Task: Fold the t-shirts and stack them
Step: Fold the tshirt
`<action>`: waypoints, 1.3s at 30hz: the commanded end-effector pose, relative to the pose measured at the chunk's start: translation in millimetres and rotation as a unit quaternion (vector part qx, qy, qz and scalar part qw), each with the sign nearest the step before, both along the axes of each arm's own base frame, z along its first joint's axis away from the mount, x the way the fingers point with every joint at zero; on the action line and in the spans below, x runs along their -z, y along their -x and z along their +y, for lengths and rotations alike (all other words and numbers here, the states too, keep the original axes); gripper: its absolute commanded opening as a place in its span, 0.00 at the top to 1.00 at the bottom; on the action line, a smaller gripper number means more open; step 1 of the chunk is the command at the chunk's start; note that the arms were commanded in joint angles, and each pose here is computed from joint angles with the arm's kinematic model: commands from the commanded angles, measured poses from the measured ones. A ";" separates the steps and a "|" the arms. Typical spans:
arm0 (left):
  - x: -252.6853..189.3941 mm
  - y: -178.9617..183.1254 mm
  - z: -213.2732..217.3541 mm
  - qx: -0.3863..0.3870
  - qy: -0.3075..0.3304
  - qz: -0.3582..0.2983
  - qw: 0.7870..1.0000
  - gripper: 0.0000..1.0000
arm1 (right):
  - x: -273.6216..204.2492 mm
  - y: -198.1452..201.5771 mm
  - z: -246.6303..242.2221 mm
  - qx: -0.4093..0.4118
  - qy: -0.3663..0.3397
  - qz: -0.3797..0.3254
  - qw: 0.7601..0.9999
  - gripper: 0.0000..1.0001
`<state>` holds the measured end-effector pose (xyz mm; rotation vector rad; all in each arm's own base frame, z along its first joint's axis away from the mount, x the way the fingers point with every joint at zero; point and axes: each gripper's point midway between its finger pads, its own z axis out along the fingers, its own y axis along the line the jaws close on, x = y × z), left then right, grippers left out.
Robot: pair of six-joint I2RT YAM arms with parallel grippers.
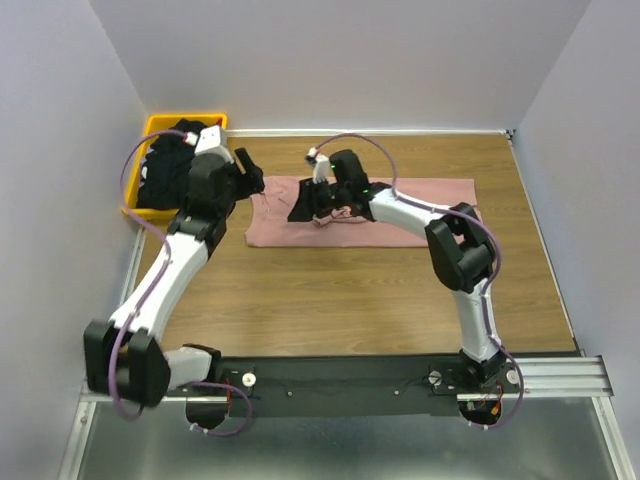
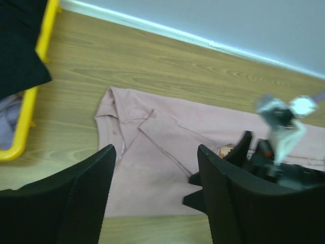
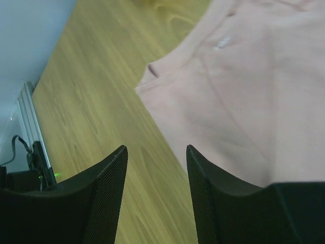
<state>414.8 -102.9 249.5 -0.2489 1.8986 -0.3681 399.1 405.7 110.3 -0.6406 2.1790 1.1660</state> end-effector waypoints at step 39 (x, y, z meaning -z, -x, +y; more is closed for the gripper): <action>-10.9 128.9 46.3 -0.002 -0.058 -0.197 0.979 0.14 | 41.5 -37.5 -385.3 0.493 0.343 0.045 0.798 0.47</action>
